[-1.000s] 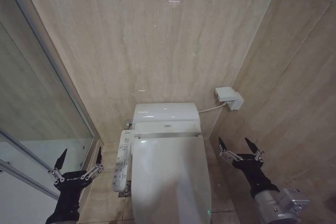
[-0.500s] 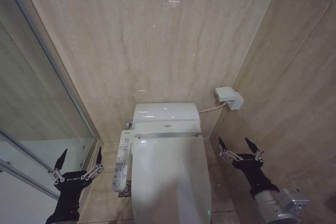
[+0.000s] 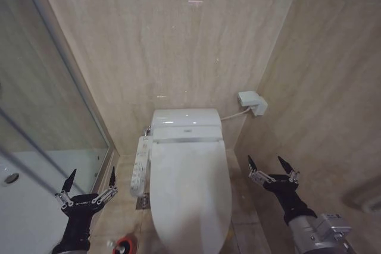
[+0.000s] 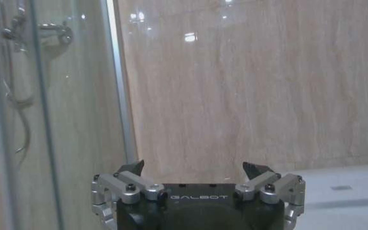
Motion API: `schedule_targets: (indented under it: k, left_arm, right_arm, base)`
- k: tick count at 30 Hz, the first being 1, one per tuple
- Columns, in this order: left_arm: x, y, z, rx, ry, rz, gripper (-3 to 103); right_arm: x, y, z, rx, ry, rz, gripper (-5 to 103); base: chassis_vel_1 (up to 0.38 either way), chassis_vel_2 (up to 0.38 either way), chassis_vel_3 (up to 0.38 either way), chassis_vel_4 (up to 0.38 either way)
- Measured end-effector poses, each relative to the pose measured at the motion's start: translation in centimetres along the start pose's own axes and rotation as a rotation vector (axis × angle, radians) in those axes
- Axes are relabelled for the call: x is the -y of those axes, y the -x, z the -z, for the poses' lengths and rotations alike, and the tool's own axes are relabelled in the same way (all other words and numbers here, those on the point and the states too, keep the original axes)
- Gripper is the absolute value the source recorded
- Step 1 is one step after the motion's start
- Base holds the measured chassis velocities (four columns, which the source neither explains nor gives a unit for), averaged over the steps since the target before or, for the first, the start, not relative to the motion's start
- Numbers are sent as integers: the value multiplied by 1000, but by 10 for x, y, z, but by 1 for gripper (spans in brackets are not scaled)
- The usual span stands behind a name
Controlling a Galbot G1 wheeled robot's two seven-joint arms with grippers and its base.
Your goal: Open the toilet lid, clean the toilet bowl with a toilet brush, close the toilet lid, and flush.
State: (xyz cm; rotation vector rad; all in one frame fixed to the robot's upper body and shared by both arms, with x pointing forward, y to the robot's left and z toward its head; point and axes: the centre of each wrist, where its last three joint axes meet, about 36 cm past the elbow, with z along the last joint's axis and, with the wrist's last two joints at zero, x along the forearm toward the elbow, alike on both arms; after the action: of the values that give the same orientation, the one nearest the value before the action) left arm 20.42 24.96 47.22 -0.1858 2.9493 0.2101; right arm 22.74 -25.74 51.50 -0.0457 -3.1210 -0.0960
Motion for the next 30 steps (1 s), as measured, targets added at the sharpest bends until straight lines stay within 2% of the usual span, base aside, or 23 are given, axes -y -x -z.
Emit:
schedule_targets:
  k: [21, 30]
  left_arm:
    - [0, 0, 0, 0, 0, 0, 100]
    - [0, 0, 0, 0, 0, 0, 100]
  right_arm:
    - [0, 0, 0, 0, 0, 0, 100]
    - [0, 0, 0, 0, 0, 0, 100]
  base:
    - [314, -323, -313, 317]
    - [1, 3, -3, 8]
